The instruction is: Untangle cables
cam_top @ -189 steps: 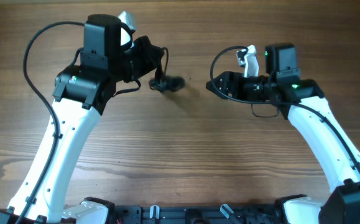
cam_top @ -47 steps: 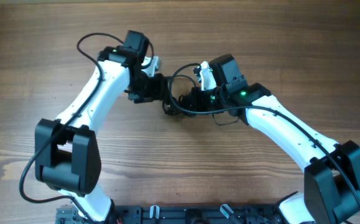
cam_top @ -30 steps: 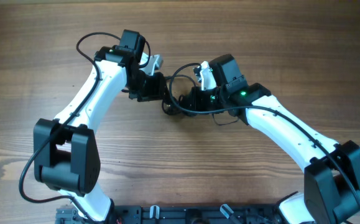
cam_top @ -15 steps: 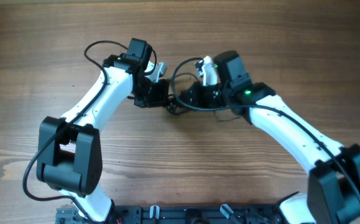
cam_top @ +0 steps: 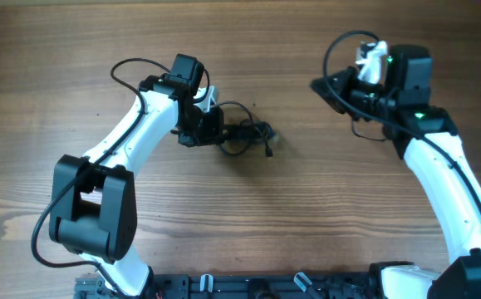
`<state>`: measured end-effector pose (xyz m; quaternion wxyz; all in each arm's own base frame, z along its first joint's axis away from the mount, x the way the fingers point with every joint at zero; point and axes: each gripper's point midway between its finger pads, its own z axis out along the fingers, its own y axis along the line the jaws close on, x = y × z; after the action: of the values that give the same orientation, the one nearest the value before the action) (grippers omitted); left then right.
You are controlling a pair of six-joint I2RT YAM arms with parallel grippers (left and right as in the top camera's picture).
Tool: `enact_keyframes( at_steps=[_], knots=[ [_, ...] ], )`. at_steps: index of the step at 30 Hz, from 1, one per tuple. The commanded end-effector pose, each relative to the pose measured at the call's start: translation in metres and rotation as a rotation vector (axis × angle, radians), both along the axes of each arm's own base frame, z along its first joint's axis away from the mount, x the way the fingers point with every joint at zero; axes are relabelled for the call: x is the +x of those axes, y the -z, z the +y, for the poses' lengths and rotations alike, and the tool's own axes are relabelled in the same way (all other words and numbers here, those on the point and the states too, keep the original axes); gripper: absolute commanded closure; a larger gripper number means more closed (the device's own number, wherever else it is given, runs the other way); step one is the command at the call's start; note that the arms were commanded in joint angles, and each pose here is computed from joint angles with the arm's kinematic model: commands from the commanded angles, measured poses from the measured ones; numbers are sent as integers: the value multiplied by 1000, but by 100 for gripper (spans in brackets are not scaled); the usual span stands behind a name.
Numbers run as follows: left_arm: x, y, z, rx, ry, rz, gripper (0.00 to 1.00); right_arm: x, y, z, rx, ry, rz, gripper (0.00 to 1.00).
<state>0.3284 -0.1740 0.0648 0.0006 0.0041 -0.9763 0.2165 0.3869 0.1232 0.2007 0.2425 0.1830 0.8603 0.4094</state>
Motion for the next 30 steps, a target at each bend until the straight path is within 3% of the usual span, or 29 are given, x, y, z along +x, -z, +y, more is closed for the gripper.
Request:
enact_keyframes(
  at_steps=[1,4,5,6,7,9,10,18,21,23,30],
  knots=[
    [-1,5,6,23,-16,9,96,-1,15,-25,-158,53,11,96],
    [-1,5,6,23,-16,9,96,-16,22,-7,-178,-60,23,95],
    [-1,5,6,22,-16,8,84,-20,23,0,-177,-88,24,95],
    [-1,5,6,22,-16,7,60,-23,23,7,-177,-108,27,92],
    [-1,5,6,22,-16,8,44,-25,23,13,-176,-124,24,90],
    [-1,5,6,23,-16,9,23,-27,22,22,-174,-146,15,85],
    [-1,5,6,23,-16,9,20,-28,21,25,-174,-153,11,84],
    [8,-19,0,-23,-35,-41,34,-32,22,33,-194,-192,-3,81],
    [7,1,-1,25,-106,22,55,-31,23,32,-199,-187,-4,80],
    [8,11,1,53,-192,67,64,-32,23,32,-199,-187,0,80],
    [3,32,4,193,-295,98,60,-33,24,32,-199,-189,5,78]
  ],
)
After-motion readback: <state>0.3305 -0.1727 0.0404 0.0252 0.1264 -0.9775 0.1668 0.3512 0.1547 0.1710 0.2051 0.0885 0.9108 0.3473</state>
